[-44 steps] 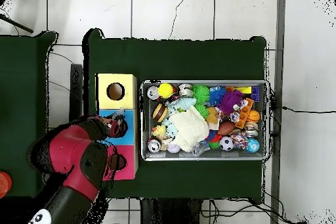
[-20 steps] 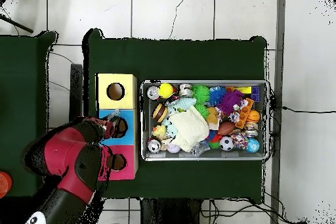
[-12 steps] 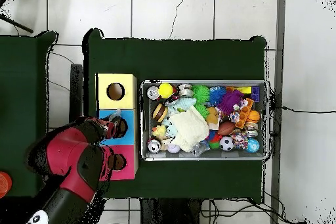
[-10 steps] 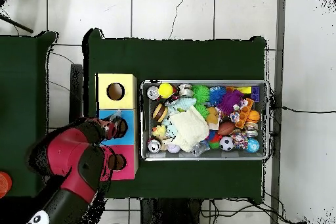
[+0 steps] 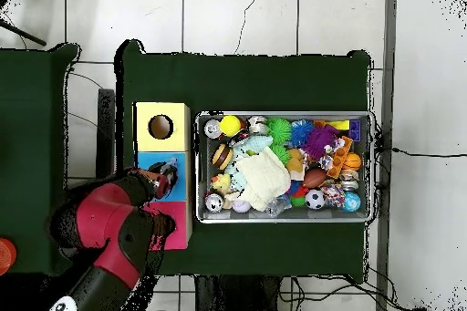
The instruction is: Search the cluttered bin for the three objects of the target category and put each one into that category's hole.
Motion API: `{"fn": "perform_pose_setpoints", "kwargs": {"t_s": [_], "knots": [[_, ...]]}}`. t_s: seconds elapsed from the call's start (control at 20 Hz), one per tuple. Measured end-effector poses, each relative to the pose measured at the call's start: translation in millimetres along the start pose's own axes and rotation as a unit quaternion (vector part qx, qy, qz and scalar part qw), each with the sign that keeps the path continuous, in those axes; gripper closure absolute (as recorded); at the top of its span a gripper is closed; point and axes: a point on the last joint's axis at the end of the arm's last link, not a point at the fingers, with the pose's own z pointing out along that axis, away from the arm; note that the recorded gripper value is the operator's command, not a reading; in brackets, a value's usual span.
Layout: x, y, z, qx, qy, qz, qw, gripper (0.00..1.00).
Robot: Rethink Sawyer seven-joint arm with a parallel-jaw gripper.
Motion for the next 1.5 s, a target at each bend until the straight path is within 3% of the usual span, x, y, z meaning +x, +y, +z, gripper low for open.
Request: {"fn": "perform_pose_setpoints", "kwargs": {"t_s": [0.65,1.5], "knots": [[-3.5,-6.1,8.9,-0.001,-0.06,0.003,0.9982,1.0],[-7.9,-6.0,10.6,-0.002,-0.059,0.025,0.9979,1.0]]}}
